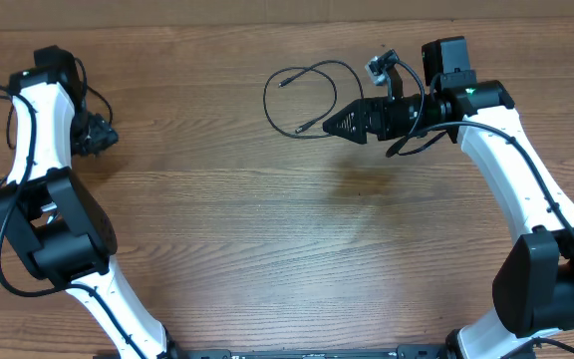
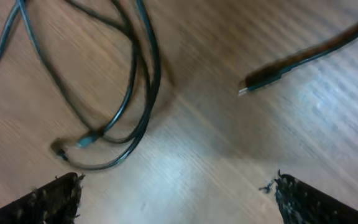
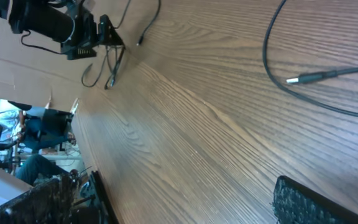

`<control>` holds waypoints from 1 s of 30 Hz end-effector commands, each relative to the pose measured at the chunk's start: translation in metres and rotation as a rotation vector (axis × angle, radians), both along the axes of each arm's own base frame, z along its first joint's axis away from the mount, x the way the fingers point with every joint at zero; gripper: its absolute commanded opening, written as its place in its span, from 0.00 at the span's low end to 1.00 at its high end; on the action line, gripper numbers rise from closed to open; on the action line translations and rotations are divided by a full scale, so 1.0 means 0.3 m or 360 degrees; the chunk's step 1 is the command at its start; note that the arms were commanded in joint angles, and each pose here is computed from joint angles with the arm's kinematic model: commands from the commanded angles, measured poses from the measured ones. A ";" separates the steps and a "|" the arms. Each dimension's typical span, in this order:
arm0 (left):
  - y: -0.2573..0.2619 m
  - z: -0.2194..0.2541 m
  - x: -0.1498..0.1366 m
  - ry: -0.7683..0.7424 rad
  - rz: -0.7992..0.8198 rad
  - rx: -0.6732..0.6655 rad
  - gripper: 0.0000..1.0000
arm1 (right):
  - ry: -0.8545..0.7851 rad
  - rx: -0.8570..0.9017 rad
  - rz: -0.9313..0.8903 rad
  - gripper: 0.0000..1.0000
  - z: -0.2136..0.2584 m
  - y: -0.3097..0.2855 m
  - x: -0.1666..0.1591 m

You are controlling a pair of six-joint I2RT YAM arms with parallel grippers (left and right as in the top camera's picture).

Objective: Untangle cables

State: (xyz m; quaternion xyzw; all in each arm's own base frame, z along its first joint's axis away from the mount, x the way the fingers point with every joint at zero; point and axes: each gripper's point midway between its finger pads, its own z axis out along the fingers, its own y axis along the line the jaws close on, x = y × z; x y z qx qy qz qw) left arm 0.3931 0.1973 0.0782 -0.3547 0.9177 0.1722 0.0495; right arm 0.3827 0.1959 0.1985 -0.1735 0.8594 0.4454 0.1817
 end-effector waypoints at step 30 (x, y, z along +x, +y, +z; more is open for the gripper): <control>0.159 -0.129 0.028 -0.0235 0.0128 0.0182 0.26 | -0.0090 -0.0064 -0.0048 1.00 0.036 -0.022 0.022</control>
